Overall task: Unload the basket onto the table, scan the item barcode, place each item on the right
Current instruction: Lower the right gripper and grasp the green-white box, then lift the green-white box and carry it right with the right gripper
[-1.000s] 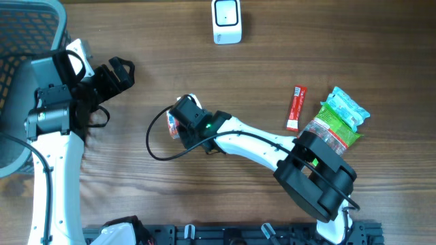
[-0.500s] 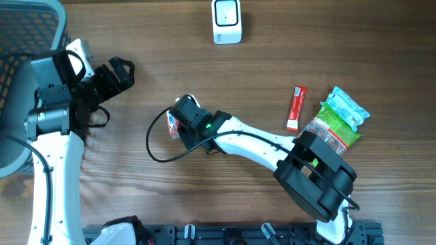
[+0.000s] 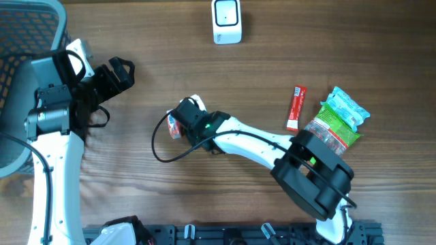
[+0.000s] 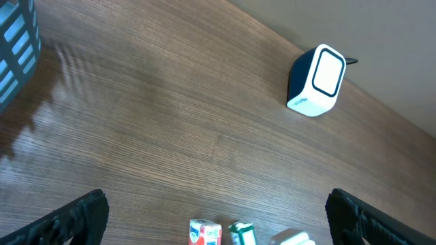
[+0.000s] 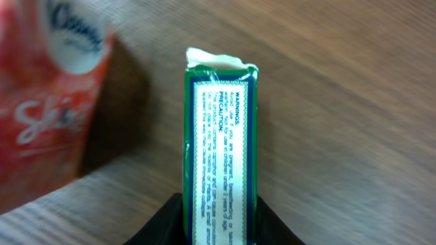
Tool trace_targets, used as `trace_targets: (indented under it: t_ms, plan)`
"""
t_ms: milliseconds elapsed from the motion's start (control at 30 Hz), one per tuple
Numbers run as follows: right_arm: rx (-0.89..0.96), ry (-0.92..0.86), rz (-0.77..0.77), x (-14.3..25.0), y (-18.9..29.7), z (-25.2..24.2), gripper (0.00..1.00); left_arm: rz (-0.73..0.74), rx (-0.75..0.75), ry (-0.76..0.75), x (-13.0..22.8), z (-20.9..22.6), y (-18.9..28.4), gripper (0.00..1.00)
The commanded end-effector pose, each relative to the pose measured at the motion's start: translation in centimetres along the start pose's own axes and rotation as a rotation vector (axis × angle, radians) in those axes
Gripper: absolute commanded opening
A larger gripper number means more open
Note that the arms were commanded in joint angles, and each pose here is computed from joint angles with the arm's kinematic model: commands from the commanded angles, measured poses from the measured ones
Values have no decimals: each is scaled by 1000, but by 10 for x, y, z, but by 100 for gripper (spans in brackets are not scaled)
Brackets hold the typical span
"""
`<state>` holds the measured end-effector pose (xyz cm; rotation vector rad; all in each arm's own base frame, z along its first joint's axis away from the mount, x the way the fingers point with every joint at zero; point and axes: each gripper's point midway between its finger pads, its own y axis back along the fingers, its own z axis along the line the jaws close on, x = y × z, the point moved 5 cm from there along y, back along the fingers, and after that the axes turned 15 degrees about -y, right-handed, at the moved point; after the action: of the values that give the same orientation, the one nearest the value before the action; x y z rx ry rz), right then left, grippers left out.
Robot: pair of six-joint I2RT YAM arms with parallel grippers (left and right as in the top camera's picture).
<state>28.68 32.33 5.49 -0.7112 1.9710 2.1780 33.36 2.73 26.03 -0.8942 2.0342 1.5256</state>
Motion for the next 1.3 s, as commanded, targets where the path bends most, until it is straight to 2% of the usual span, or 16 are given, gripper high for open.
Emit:
trace_targets:
  t_ms: [0, 133, 267, 367, 400, 433, 467, 667, 800, 1100, 1267]
  plan:
    - [109, -124, -56, -17, 11, -32, 30, -14, -7, -18, -5, 1, 2, 100]
    - [141, -282, 0, -24, 5, -69, 26, -14, -7, -19, -5, 1, 2, 100]
    - [-20, -373, 105, -25, 0, -67, 26, -14, -7, -18, -5, 1, 2, 100]
    - [-26, -370, 112, -24, 0, -66, 40, -14, -7, -18, -5, 1, 2, 100]
    - [-24, -361, 114, -23, 0, -66, 52, -14, -7, -19, -5, 1, 2, 100]
    - [-24, -359, 114, -23, 0, -66, 58, -14, -7, -19, -5, 1, 2, 100]
    - [-24, -359, 114, -23, 0, -66, 60, -14, -7, -19, -5, 1, 2, 100]
    - [88, -359, 9, -35, -1, -81, 59, -14, -7, -18, -5, 1, 2, 100]
    - [75, -369, -51, -46, -1, -79, 57, -14, -7, -18, -5, 1, 2, 100]
    - [81, -365, -44, -45, -1, -80, 39, -14, -7, -18, -5, 1, 2, 100]
    - [68, -320, -67, -50, 1, -78, 34, -14, -7, -19, -5, 1, 2, 100]
